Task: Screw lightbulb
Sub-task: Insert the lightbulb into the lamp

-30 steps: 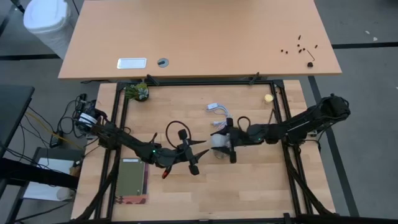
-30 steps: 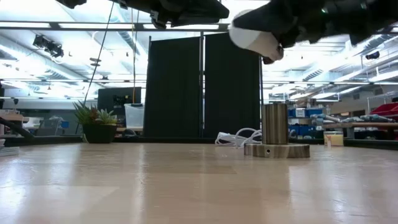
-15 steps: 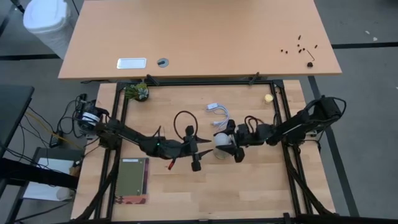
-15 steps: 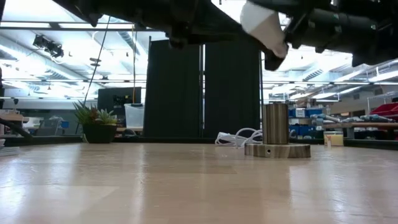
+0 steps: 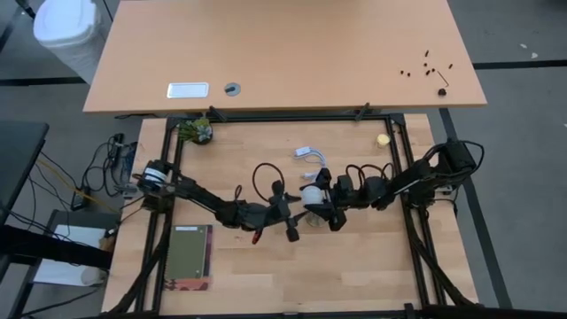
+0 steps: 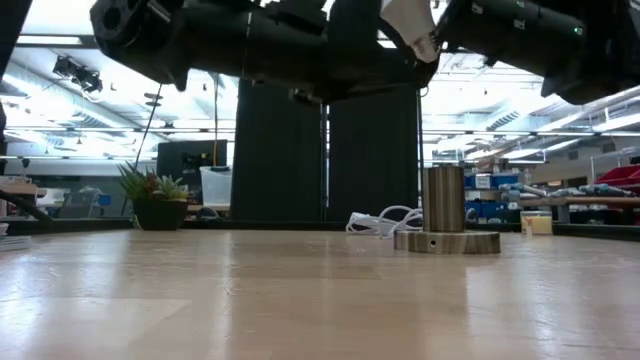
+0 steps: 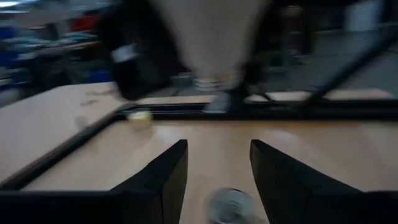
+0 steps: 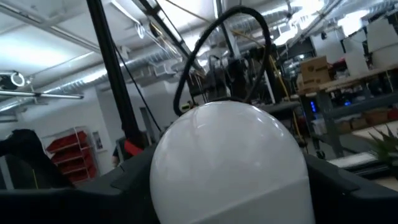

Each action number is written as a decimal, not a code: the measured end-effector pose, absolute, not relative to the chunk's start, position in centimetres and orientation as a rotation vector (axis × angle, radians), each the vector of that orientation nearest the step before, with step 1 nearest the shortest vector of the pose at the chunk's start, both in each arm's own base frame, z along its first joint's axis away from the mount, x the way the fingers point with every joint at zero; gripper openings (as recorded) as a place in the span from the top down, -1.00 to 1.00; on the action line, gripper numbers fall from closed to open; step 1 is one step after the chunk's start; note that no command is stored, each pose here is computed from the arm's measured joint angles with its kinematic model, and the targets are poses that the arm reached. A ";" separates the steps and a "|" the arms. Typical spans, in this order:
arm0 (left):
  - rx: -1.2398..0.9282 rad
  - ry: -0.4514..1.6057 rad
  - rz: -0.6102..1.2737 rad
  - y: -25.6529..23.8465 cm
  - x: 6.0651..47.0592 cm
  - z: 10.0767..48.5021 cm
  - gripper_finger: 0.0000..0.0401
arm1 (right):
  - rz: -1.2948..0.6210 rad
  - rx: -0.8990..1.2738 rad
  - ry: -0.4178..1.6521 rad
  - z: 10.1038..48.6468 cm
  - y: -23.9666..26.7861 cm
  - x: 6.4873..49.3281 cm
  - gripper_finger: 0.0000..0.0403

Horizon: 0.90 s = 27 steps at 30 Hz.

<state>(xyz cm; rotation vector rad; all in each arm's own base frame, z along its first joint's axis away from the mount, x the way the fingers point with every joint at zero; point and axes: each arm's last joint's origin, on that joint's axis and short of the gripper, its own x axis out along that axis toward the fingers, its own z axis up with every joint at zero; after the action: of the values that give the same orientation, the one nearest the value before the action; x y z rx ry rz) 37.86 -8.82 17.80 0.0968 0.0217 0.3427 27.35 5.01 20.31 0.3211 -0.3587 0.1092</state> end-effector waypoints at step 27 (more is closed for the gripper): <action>0.072 -0.053 0.285 -7.9 40.2 20.6 0.04 | 0.109 0.314 -0.361 20.5 5.1 27.6 -0.41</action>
<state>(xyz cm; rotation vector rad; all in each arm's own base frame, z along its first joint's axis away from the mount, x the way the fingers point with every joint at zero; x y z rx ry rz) 40.19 -7.92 20.64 0.0723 -0.0530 0.2848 27.59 5.06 20.47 0.3144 -0.3615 0.1087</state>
